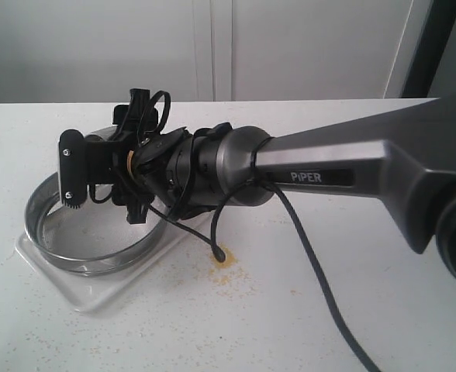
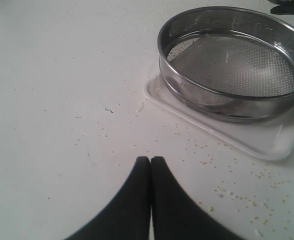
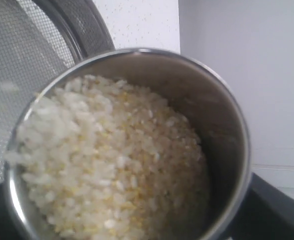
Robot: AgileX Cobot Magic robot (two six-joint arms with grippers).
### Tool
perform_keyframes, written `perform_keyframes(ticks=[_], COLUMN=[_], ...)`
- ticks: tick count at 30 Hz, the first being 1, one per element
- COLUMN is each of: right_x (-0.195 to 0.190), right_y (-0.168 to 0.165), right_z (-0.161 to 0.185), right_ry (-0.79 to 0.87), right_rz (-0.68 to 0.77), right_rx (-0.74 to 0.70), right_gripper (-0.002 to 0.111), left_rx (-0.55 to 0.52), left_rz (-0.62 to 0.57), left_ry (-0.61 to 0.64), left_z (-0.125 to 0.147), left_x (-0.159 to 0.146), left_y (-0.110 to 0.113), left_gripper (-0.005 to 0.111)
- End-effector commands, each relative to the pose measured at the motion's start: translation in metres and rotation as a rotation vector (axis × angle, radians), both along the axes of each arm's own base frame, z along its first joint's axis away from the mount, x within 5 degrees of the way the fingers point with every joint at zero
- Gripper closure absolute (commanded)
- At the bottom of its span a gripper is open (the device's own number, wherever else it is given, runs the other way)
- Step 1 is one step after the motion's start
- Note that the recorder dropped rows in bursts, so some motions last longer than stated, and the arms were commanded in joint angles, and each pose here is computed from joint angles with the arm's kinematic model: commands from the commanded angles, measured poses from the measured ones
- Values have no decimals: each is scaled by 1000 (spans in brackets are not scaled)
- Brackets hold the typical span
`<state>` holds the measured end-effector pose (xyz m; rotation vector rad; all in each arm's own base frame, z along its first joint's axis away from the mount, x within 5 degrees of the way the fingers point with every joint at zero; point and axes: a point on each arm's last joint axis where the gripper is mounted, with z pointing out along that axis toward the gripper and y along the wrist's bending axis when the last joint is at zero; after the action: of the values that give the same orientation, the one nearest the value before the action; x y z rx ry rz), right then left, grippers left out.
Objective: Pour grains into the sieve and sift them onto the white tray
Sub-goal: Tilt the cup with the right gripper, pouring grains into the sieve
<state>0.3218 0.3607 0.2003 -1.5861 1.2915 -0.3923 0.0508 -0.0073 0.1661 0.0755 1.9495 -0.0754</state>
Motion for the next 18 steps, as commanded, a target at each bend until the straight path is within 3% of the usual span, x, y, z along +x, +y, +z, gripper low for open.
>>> perform_keyframes(ticks=[1, 18], right_x=[3, 2], right_y=[-1, 0], right_z=[8, 8], right_ry=[-36, -72], right_rz=[-16, 17], right_rx=[-7, -63], right_gripper=[108, 108], left_rx=[-6, -6], left_rz=[1, 1], left_ry=[-1, -1], left_z=[-1, -1], left_x=[0, 0], left_y=[0, 0], left_gripper=[107, 107])
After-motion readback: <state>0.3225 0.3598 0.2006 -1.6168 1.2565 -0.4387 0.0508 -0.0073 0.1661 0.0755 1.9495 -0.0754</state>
